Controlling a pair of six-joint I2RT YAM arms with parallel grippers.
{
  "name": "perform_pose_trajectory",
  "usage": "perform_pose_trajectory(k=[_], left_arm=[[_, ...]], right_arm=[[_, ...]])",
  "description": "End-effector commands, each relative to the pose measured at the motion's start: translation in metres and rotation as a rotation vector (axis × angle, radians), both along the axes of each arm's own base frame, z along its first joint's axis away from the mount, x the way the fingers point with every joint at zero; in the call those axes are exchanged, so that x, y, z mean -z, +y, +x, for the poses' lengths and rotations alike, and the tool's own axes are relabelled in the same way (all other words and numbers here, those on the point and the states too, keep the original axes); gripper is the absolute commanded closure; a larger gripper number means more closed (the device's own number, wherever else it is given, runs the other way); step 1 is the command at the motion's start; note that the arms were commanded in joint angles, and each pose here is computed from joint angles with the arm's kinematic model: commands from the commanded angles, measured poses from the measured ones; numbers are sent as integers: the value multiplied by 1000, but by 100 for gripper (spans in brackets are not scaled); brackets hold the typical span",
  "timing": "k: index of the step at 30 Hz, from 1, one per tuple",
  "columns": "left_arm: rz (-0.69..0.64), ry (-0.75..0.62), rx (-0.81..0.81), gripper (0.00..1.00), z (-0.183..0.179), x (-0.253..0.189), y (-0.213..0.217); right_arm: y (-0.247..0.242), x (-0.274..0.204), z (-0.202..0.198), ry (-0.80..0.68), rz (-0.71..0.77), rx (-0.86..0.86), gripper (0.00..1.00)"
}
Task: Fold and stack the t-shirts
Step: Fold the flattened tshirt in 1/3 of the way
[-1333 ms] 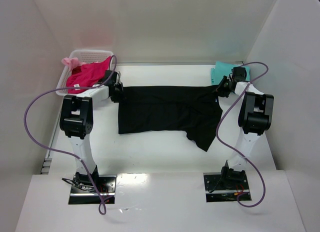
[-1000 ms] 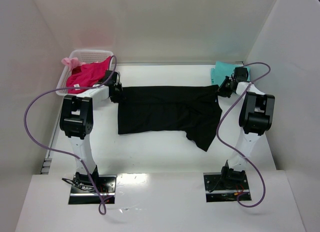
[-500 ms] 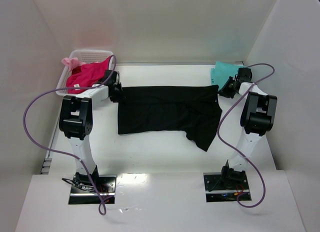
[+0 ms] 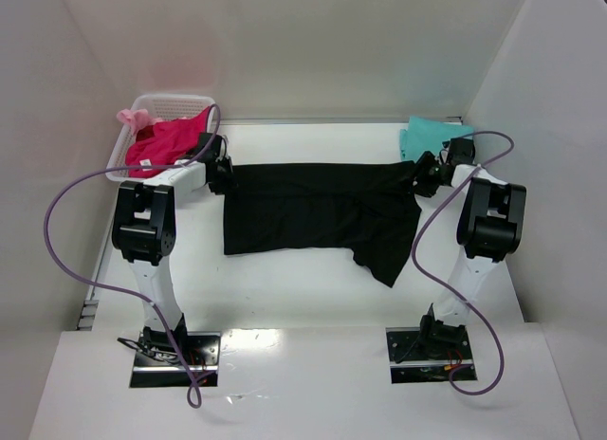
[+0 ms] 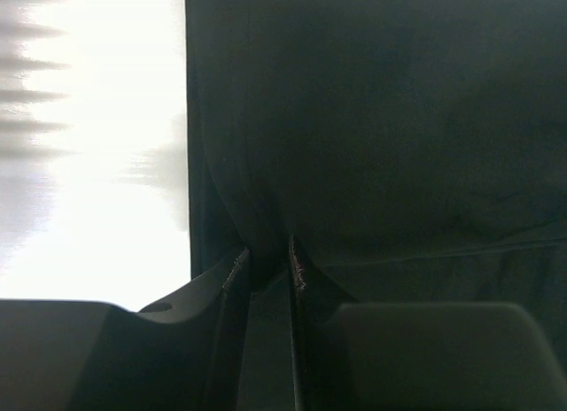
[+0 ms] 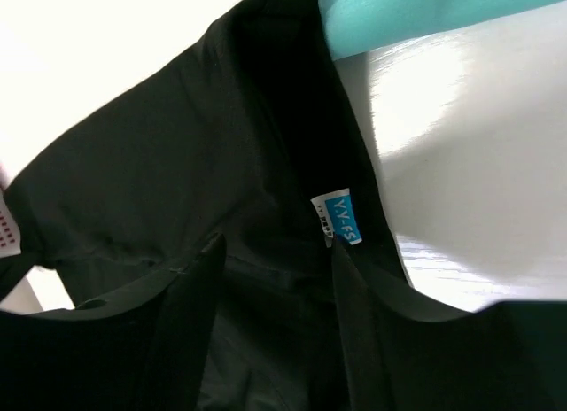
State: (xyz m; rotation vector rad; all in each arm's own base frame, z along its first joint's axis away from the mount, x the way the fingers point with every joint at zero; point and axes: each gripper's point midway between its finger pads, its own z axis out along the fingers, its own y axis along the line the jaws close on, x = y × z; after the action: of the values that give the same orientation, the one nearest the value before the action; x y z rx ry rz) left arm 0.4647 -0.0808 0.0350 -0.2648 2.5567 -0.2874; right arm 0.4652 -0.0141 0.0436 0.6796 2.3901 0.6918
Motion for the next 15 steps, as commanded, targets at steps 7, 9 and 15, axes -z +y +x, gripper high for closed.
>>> perform_pose_trajectory(k=[7, 9, 15], left_arm=[[-14, -49, 30, 70, 9, -15, -5], [-19, -48, 23, 70, 9, -15, -5], [-18, -39, 23, 70, 6, -12, -5]], right_arm=[[5, -6, 10, -51, 39, -21, 81], [-1, 1, 9, -22, 9, -3, 91], [-24, -12, 5, -24, -133, 58, 97]])
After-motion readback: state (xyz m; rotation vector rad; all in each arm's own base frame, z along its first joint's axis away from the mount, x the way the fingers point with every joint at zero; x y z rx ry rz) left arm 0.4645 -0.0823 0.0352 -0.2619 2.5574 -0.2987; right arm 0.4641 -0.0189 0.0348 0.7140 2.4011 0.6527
